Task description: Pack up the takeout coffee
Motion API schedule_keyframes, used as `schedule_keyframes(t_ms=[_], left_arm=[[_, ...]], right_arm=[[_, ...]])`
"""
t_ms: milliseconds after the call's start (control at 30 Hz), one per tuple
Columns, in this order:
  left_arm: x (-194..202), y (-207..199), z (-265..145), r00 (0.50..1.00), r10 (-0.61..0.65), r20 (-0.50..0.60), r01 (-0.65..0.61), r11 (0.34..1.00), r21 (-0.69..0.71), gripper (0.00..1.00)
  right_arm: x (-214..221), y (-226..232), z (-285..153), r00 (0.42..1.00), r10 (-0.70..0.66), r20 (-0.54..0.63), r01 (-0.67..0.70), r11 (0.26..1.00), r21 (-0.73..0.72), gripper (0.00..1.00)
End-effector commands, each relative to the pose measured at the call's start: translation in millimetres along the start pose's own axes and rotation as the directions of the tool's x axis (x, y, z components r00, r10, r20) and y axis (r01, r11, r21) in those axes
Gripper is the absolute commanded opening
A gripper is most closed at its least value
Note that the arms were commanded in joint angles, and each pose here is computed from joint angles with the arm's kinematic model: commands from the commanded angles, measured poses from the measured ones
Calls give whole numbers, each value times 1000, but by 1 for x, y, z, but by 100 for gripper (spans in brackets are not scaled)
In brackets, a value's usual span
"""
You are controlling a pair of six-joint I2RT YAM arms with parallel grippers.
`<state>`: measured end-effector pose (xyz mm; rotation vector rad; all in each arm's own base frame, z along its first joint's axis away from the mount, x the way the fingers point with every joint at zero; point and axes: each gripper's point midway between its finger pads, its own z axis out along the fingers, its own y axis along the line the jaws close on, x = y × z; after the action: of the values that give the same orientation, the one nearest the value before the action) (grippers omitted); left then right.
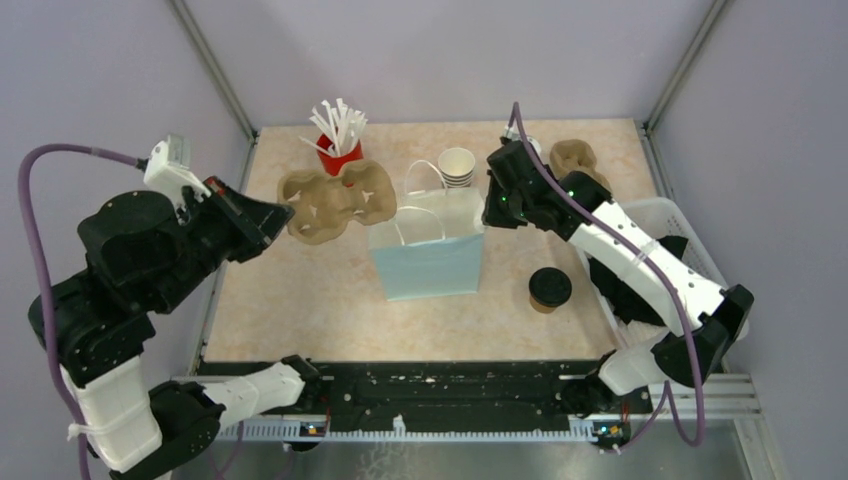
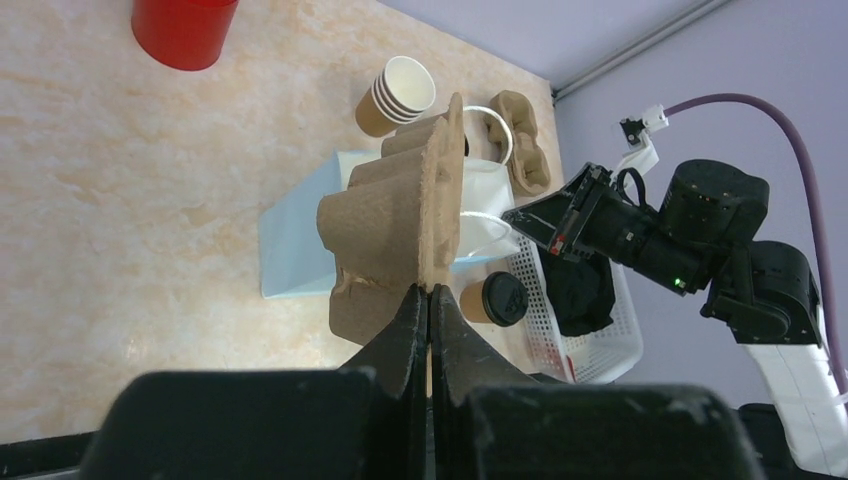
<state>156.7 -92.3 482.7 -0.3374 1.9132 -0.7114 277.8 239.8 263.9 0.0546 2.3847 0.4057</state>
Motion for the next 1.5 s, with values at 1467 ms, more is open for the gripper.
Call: schedule_keyframes(t_ms=[1467], left_arm=[[87,-26,118,960,-44,-275,53,998,26,0]], right_arm=[[-4,18,8,998,-61,3,61,997,-56,0]])
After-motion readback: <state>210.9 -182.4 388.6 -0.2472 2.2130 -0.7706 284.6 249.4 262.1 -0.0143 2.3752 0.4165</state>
